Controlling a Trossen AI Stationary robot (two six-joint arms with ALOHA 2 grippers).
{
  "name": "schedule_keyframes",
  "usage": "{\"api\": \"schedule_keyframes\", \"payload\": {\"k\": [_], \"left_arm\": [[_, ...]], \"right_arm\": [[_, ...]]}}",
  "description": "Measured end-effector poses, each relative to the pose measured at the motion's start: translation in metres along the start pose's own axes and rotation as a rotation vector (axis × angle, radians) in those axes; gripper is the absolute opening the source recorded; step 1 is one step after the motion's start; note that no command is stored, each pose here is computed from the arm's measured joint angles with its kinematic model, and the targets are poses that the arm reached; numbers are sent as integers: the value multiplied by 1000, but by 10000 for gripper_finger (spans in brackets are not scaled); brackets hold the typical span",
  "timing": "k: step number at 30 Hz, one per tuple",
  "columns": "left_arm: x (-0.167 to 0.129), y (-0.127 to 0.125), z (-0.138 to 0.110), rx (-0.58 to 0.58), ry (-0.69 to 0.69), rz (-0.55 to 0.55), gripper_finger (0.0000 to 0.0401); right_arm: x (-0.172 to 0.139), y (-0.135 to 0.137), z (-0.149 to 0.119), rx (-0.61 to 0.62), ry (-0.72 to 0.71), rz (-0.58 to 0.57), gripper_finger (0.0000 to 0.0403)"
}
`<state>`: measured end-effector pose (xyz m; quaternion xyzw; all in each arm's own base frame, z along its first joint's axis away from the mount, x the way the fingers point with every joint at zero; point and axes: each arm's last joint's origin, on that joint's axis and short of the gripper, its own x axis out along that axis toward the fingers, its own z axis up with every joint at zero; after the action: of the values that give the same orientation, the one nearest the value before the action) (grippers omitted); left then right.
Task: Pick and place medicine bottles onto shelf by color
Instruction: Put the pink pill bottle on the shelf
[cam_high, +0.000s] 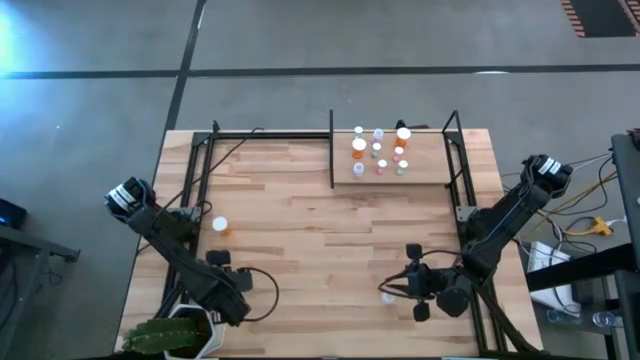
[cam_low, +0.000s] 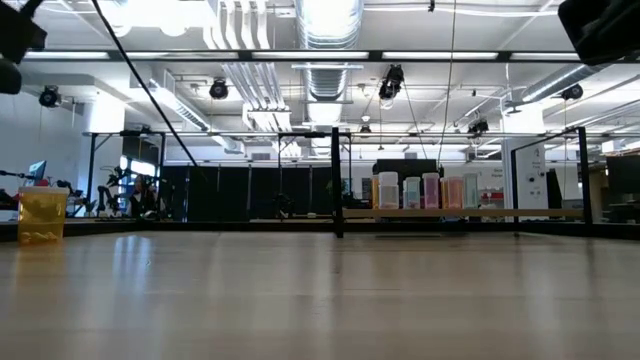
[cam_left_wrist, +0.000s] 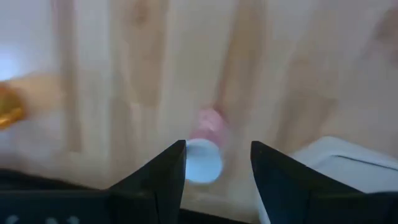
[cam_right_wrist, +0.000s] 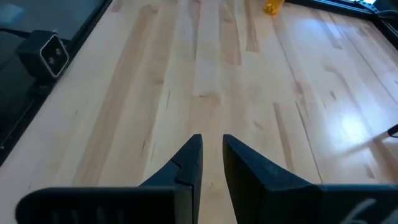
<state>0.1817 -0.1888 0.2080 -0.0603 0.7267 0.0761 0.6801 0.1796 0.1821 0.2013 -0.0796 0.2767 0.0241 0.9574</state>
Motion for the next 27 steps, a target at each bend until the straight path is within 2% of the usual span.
{"api": "schedule_keyframes", "payload": {"k": [6, 13, 20, 27], "left_arm": [[9, 5, -3, -7, 24, 26, 164], [4, 5, -4, -20, 45, -3, 164], [4, 7, -2, -190, 133, -49, 164], [4, 22, 16, -444, 176, -61, 164]], "right_arm": [[1, 3, -1, -3, -4, 6, 54], [0, 3, 0, -7, -9, 7, 54], [1, 3, 0, -7, -8, 7, 54], [1, 3, -1, -9, -5, 5, 54]]}}
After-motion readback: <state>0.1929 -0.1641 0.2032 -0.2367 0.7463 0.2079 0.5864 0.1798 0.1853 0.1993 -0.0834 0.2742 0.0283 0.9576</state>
